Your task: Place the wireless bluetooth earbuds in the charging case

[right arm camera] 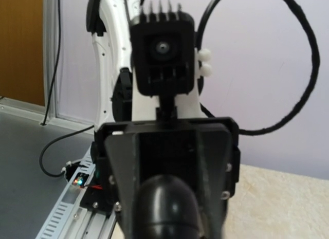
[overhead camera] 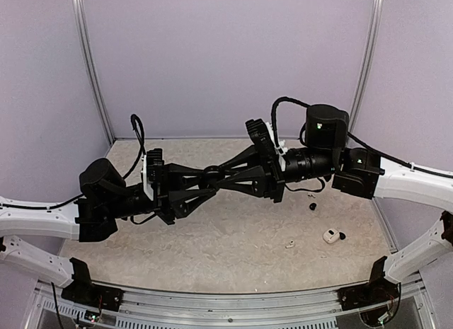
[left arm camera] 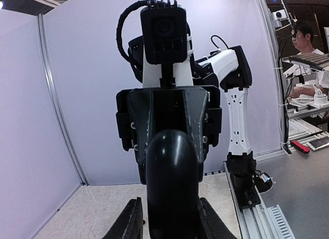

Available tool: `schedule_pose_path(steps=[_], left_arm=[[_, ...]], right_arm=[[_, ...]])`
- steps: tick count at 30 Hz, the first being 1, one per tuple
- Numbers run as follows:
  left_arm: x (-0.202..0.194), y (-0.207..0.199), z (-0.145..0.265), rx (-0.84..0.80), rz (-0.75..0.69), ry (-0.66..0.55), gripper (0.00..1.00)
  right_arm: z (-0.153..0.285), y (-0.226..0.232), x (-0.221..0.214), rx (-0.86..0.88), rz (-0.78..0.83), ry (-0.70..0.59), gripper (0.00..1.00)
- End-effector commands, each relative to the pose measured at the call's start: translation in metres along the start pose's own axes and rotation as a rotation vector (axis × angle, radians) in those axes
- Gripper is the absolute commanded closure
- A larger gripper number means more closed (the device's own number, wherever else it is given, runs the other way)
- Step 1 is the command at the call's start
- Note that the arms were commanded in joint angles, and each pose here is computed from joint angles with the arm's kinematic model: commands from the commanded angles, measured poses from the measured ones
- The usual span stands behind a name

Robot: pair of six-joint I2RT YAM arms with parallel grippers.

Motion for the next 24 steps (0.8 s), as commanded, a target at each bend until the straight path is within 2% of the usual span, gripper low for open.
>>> schedule_pose_path(steps=[1, 6, 14, 18, 24], left_arm=[[-0.007, 0.007, 0.002, 0.051, -0.003, 0.071, 0.58], [-0.017, 0.012, 0.011, 0.087, -0.025, 0.218, 0.47], [-0.033, 0.019, 0.033, 0.122, -0.027, 0.473, 0.33], [-0.038, 0.011, 0.036, 0.083, 0.033, 0.506, 0.28], [-0.043, -0.01, 0.035, -0.046, 0.082, 0.499, 0.26]], right_arm=[[0.005, 0.005, 0.015, -0.031, 0.011, -0.005, 0.83], [0.007, -0.002, 0.001, -0.095, -0.033, 0.065, 0.84], [0.006, -0.013, -0.032, -0.166, -0.182, 0.263, 0.86], [0.003, -0.015, -0.047, -0.167, -0.266, 0.36, 0.87], [-0.003, -0.016, -0.067, -0.141, -0.348, 0.472, 0.89]])
Point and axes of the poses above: each gripper's point midway between its finger pads, its own z axis back along the fingers, its own y axis along the line the jaws close on, x = y × z, the point moved 4 cm from there along z, back along the fingers, and after that the axes turned 11 degrees about -z, right-handed, at the moved point
